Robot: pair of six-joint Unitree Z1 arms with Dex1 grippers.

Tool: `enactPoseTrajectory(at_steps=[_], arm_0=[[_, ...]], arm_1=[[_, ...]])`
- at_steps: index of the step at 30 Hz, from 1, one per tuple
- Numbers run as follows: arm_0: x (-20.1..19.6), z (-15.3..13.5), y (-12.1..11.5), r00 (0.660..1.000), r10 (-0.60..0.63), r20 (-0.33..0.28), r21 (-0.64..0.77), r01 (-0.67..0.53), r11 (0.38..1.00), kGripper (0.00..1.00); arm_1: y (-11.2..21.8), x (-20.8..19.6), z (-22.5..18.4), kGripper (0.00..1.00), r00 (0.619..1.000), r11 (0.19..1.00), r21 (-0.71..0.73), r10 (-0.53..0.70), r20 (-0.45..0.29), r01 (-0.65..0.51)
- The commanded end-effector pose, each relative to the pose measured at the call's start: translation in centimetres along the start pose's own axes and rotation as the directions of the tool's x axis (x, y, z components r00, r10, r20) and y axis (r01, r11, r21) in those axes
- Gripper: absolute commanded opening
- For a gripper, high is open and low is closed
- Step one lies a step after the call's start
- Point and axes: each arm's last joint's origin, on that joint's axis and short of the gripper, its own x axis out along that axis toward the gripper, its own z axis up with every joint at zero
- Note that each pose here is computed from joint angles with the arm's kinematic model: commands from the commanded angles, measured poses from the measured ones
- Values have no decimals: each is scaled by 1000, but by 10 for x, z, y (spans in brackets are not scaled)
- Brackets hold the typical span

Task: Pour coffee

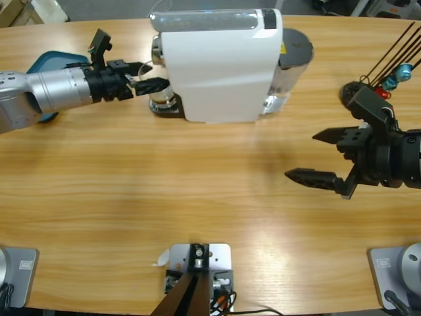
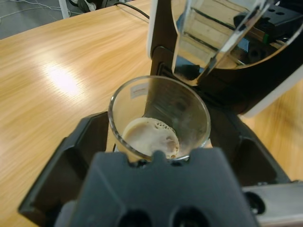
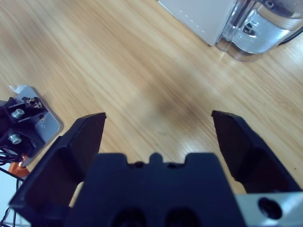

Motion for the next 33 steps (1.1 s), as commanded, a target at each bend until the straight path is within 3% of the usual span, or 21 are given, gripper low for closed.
enactPoseTrajectory(at_steps=[1, 5, 14, 17, 21, 26, 30, 33], arm_0=[[7, -13, 8, 998, -34, -43, -41, 32, 999, 439], [9, -11, 8, 996, -71, -56, -55, 68, 996, 351], [-2, -17, 9, 995, -65, -75, -75, 59, 995, 354], [-20, -19, 13, 997, -11, -79, -75, 5, 997, 352], [-44, -8, 15, 997, 68, -39, -62, -70, 996, 352], [-75, 15, 2, 989, 149, 11, -37, -149, 988, 352], [-111, 33, -5, 966, 256, 32, -24, -255, 967, 352], [-133, 32, 1, 929, 369, -4, -20, -369, 929, 352]], arm_1=[[2, 4, 1, 1000, 1000, 1000, -16, 18, -9, -18], [2, 3, 1, 1000, 1000, 1000, -17, 18, -5, -18], [2, 2, 0, 1000, 1000, 1000, -16, 19, 0, -19], [2, 2, 0, 1000, 1000, 1000, -16, 19, 0, -19], [2, 2, 0, 1000, 1000, 1000, -16, 19, 0, -19], [2, 1, 0, 1000, 1000, 1000, -17, 19, 5, -19], [2, 0, 0, 1000, 1000, 1000, -18, 21, 9, -21], [2, -1, 0, 1000, 1000, 1000, -18, 21, 13, -21]])
